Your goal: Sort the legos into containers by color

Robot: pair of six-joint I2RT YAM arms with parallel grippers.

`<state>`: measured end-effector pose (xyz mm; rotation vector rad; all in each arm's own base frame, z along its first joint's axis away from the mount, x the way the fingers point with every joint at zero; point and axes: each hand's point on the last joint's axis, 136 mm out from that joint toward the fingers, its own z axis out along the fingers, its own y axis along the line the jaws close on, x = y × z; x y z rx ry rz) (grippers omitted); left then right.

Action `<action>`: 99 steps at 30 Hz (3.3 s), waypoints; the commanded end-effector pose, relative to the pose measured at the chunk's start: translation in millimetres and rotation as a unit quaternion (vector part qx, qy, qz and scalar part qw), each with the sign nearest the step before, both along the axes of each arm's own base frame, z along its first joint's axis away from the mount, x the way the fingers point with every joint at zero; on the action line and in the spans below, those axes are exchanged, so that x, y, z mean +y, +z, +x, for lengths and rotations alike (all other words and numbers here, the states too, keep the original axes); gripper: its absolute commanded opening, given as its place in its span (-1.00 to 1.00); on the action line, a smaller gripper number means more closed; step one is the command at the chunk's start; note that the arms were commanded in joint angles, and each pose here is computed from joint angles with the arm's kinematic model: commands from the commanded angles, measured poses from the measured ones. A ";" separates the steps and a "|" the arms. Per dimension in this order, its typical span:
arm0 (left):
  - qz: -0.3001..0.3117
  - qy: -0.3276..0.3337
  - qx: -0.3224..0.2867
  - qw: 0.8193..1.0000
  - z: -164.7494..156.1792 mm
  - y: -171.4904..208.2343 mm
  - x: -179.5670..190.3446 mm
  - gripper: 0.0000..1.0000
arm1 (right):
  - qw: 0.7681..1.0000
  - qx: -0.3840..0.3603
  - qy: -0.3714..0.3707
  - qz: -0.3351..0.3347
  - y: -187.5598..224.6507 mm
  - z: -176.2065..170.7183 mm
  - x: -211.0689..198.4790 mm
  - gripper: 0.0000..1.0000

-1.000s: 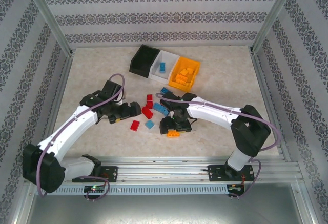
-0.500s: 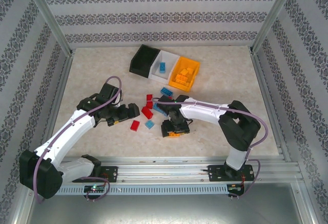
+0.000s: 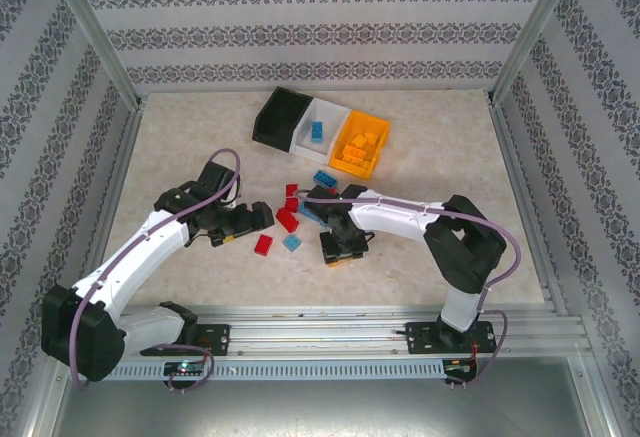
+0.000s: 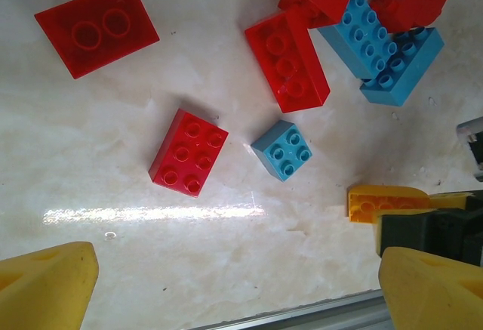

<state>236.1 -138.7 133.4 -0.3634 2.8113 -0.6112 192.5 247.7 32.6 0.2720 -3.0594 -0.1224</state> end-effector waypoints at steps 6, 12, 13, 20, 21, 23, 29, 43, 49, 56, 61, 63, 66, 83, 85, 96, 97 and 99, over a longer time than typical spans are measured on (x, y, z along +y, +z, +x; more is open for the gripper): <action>-0.007 0.008 -0.003 1.000 7.0 2.9 -1.6 0.94 | 0.997 -0.053 -0.034 0.048 40.8 35.0 -9.8 -0.59; -0.006 0.007 0.005 1.000 3.8 -0.2 -1.2 0.95 | 0.985 -0.079 -0.091 0.122 84.8 78.4 -21.3 -0.66; -0.007 0.005 0.006 1.000 3.0 0.0 -1.7 0.95 | 0.981 -0.084 -0.104 0.140 92.8 88.1 -24.1 -0.66; 0.003 -0.019 0.020 1.000 -10.1 0.7 -2.6 0.95 | 0.942 -0.149 -0.213 0.212 138.6 195.5 -64.5 -0.66; 0.002 -0.023 0.024 0.999 -12.9 0.5 -3.9 0.95 | 0.939 -0.149 -0.222 0.215 137.9 209.2 -67.3 -0.66; 0.008 -0.031 0.030 0.999 -19.1 -0.6 -4.9 0.95 | 0.933 -0.153 -0.240 0.221 137.7 234.8 -73.9 -0.66; 0.041 -0.043 0.060 0.996 -38.1 -12.0 2.3 0.88 | 0.925 -0.165 -0.256 0.226 135.7 294.8 -77.6 -0.61; 0.065 -0.091 0.069 0.991 -31.1 -24.9 -14.4 0.78 | 0.926 -0.187 -0.240 0.224 163.8 306.9 -81.2 0.16; 0.116 -0.181 0.066 0.974 -20.6 -33.9 -52.5 0.65 | 0.927 -0.183 -0.231 0.233 168.5 236.3 -85.1 0.17; 0.161 -0.253 0.075 0.951 -6.5 -59.0 -83.4 0.41 | 0.935 -0.139 -0.211 0.249 142.9 139.3 -71.8 0.18; 0.189 -0.304 0.082 0.930 5.8 -76.5 -92.8 0.40 | 0.932 -0.143 -0.217 0.251 143.7 105.4 -79.5 0.18; 0.200 -0.319 0.083 0.923 10.2 -82.0 -94.8 0.39 | 0.932 -0.144 -0.218 0.252 144.0 98.0 -82.6 0.18; 0.207 -0.333 0.089 0.915 13.9 -92.1 -97.5 0.39 | 0.930 -0.142 -0.225 0.253 142.8 90.2 -86.4 0.18; 0.206 -0.329 0.121 0.914 -2.0 -124.8 -88.4 -0.11 | 0.942 -0.108 -0.227 0.223 122.5 67.6 -85.7 0.15; 0.205 -0.324 0.115 0.916 -0.1 -123.6 -89.4 -0.23 | 0.947 -0.103 -0.215 0.216 120.0 67.7 -79.6 0.16; 0.173 -0.294 0.087 0.936 2.8 -84.5 -93.5 -0.43 | 0.964 -0.057 -0.174 0.194 99.0 61.1 -51.0 0.23; 0.165 -0.283 0.079 0.942 2.2 -75.6 -91.6 -0.43 | 0.966 -0.052 -0.169 0.189 94.9 61.0 -47.0 0.26; 0.149 -0.259 0.065 0.952 1.1 -59.7 -86.1 -0.43 | 0.969 -0.045 -0.160 0.182 88.1 63.0 -38.5 0.28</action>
